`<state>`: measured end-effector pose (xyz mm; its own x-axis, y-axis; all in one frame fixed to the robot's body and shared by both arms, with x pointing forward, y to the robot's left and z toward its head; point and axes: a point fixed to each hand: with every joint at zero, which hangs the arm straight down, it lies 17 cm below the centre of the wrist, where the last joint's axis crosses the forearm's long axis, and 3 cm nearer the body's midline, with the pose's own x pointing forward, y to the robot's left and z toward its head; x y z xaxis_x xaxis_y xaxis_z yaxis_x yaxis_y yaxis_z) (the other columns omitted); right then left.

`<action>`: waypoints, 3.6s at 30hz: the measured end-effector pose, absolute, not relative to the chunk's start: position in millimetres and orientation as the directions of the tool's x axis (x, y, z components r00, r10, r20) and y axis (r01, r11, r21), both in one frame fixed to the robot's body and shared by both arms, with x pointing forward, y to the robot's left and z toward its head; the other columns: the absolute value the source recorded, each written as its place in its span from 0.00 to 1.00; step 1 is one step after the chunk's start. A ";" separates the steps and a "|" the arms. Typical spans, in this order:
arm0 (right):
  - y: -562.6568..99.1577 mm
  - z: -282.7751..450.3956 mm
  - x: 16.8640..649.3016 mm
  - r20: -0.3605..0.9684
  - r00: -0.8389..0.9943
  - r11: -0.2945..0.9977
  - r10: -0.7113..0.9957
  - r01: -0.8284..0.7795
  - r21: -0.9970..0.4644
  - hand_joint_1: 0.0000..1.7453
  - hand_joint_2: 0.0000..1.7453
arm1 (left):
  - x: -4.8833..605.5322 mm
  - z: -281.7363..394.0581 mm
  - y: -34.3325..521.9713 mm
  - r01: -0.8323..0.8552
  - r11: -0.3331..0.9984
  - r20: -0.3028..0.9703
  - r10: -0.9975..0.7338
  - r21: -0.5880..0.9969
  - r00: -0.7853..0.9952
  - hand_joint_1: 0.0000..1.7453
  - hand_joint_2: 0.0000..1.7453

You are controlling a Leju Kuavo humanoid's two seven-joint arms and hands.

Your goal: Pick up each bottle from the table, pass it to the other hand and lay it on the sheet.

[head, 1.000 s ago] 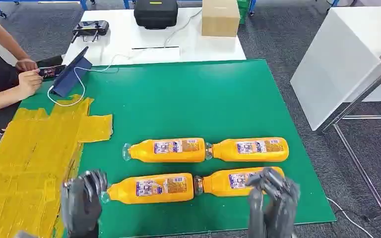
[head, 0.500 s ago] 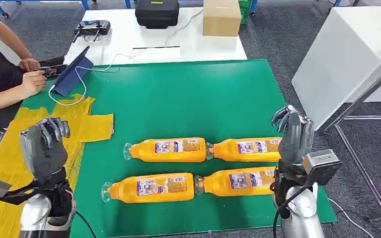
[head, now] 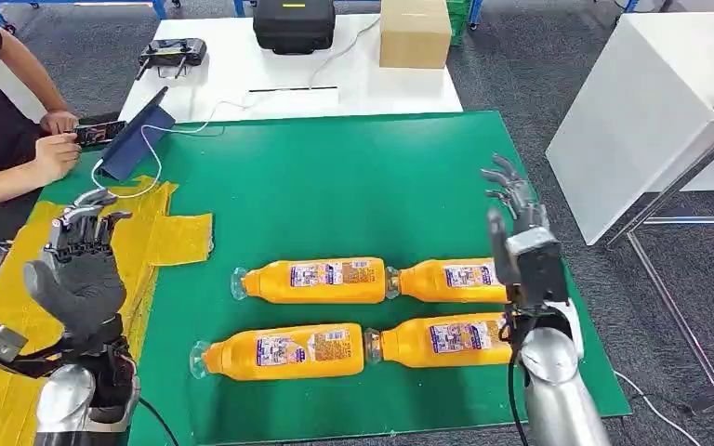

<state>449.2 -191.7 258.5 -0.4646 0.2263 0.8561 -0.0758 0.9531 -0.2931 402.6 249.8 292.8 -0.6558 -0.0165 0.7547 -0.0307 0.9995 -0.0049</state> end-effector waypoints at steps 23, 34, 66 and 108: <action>3.1 172.8 399.3 0.817 -0.452 0.624 0.358 -0.535 -0.569 0.00 1.00 | 429.4 283.6 244.5 -0.005 1.000 0.783 0.020 -0.029 -0.621 0.00 0.00; 15.3 148.4 381.1 0.770 -0.473 0.536 0.428 -0.552 -0.638 0.00 1.00 | 435.4 279.5 241.9 0.003 0.999 0.794 0.027 -0.032 -0.607 0.00 0.00; 54.6 68.3 322.7 0.745 -0.461 0.286 0.482 -0.721 -0.632 0.00 1.00 | 458.0 284.8 226.7 0.046 0.998 0.807 0.063 -0.045 -0.587 0.00 0.00; 2.5 -39.1 350.3 0.325 -0.617 -0.238 0.717 -0.654 -0.718 1.00 1.00 | 482.7 286.4 232.1 0.039 0.995 0.817 0.097 -0.091 -0.568 0.00 0.00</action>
